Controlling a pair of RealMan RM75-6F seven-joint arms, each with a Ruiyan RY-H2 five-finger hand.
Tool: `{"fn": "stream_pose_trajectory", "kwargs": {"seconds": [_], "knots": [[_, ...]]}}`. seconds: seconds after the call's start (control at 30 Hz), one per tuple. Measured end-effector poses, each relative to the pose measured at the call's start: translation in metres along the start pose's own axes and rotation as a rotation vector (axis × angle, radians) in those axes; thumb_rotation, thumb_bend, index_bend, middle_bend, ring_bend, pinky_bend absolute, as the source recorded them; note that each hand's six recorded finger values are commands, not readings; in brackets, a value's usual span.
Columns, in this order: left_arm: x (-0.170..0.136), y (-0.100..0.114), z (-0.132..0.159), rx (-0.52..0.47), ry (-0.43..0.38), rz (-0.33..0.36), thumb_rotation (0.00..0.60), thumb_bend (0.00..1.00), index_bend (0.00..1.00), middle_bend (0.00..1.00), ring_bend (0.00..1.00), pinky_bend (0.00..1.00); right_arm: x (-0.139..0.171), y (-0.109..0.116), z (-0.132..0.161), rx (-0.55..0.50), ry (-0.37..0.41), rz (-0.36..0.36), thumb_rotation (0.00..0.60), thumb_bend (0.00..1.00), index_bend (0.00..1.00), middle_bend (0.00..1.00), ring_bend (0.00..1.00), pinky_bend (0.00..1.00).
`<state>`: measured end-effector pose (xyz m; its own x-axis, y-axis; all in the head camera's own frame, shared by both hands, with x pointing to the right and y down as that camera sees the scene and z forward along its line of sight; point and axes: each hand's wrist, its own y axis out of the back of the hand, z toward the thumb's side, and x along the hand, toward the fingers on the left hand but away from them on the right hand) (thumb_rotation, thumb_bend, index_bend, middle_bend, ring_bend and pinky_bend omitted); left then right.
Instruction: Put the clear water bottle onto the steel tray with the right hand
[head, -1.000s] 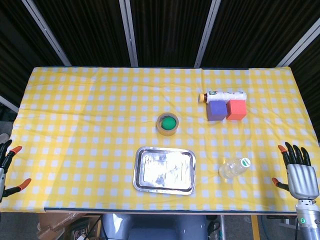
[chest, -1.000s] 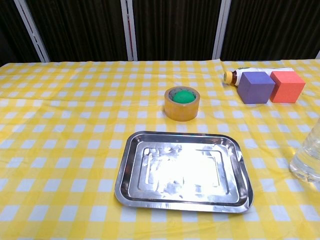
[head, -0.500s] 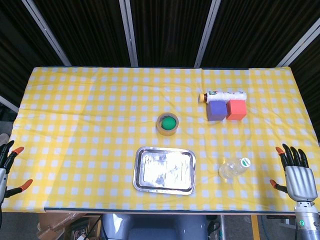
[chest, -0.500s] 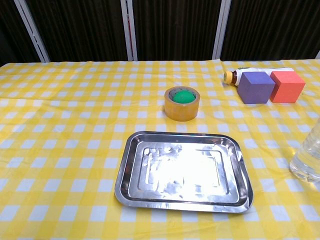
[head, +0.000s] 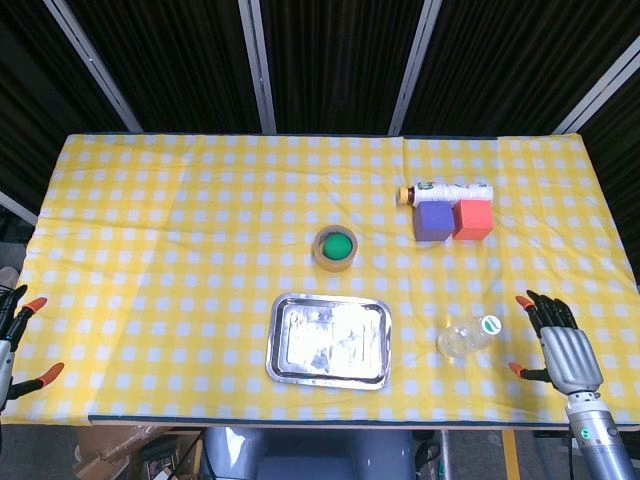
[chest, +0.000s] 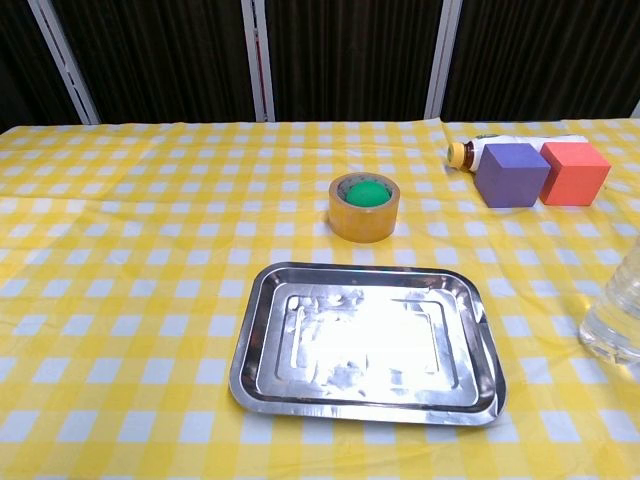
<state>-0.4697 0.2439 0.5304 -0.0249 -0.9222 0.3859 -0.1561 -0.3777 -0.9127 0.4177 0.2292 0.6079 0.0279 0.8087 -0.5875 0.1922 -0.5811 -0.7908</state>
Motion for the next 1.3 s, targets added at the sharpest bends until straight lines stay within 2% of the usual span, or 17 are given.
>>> {"fn": "stream_pose_trajectory", "kwargs": {"seconds": [0.13,0.27,0.63,1.03,1.1,1.3], "knots": [[0.0,-0.002,0.002,0.004,-0.008,-0.003,0.6,0.15,0.15,0.01,0.0,0.0,-0.007,0.001,0.018,-0.067,0.033,0.084,0.6,0.21,0.08,0.06,0.0,0.0],[0.0,-0.002,0.002,0.006,-0.004,-0.006,0.6,0.15,0.15,0.01,0.0,0.0,-0.014,0.003,0.031,-0.105,0.046,0.135,0.6,0.21,0.08,0.06,0.0,0.0],[0.001,-0.004,0.002,0.027,0.0,-0.001,0.6,0.15,0.15,0.01,0.0,0.0,-0.026,-0.008,0.057,-0.207,0.076,0.178,0.6,0.21,0.08,0.06,0.0,0.0],[0.002,-0.008,0.003,0.037,0.001,-0.013,0.6,0.15,0.15,0.01,0.0,0.0,-0.03,-0.029,0.057,-0.353,0.058,0.25,0.6,0.21,0.08,0.07,0.0,0.0],[0.002,-0.008,0.003,0.038,0.002,-0.013,0.6,0.15,0.15,0.01,0.0,0.0,-0.032,-0.032,0.057,-0.375,0.057,0.257,0.6,0.2,0.09,0.09,0.0,0.0],[0.002,-0.009,0.003,0.039,0.004,-0.014,0.6,0.15,0.16,0.01,0.0,0.0,-0.039,-0.04,0.057,-0.459,0.051,0.256,0.6,0.21,0.26,0.22,0.02,0.0]]}}
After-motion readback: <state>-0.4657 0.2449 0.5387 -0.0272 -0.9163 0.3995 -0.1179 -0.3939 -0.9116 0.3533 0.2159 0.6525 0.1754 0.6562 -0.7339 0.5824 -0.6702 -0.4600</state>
